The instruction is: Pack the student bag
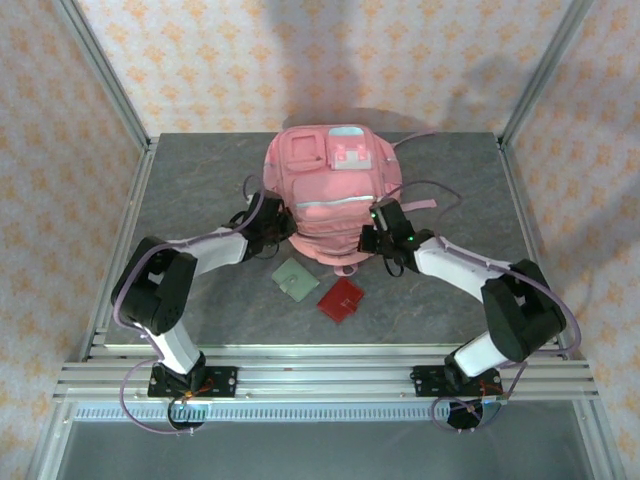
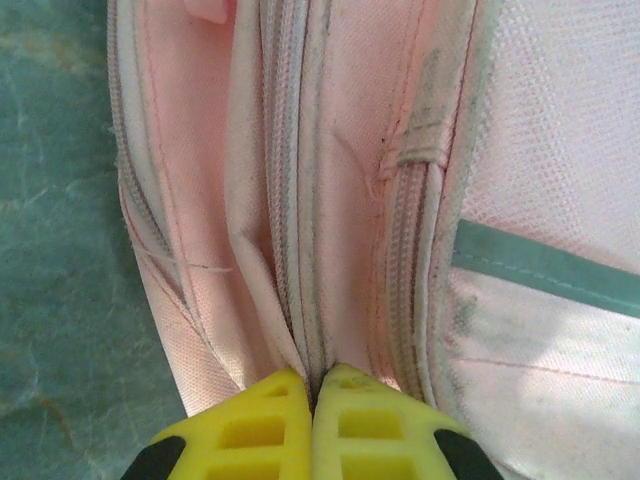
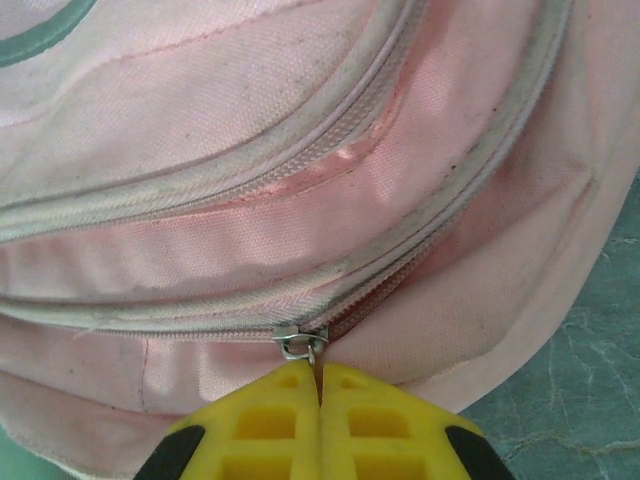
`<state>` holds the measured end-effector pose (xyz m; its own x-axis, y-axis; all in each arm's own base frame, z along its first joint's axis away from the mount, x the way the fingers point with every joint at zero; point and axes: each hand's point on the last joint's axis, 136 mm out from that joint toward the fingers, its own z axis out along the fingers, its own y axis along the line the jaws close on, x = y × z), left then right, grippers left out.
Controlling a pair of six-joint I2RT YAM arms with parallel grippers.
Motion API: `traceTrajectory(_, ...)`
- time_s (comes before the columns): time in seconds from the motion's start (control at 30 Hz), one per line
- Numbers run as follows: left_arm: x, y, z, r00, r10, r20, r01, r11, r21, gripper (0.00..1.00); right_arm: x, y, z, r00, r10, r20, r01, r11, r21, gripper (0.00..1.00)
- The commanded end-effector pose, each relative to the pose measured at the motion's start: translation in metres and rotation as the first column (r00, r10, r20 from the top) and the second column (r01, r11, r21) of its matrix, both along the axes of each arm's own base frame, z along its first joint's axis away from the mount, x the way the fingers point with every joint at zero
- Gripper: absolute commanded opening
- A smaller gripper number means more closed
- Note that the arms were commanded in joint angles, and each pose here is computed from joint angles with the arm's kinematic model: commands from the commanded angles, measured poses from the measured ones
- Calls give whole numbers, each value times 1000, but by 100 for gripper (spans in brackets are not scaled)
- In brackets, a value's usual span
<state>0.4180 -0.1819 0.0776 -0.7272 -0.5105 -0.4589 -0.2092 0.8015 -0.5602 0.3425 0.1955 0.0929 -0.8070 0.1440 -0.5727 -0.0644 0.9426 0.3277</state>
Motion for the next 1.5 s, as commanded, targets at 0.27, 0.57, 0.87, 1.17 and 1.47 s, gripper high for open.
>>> traceTrajectory(0.27, 93, 3, 45, 991, -34, 127, 13, 988, 156, 0, -42, 65, -7, 991, 115, -67, -111, 992, 59, 0)
traceTrajectory(0.57, 80, 11, 91, 980, -17, 200, 4, 998, 64, 59, -4, 123, 23, 987, 159, 17, -159, 970, 181, 0)
traceTrajectory(0.87, -1, -31, 45, 990, -84, 115, 90, 995, -52, 65, -6, 122, 20, 986, 163, 19, -164, 969, 183, 0)
traceTrajectory(1.17, 5, -49, 0, 997, -60, 41, 60, 998, -8, 15, -9, 114, 16, 989, 147, 11, -147, 976, 158, 0)
traceTrajectory(1.47, 18, -15, -2, 999, -9, 31, 9, 1000, 27, 0, -19, 54, -3, 998, 51, -33, -50, 998, 43, 0)
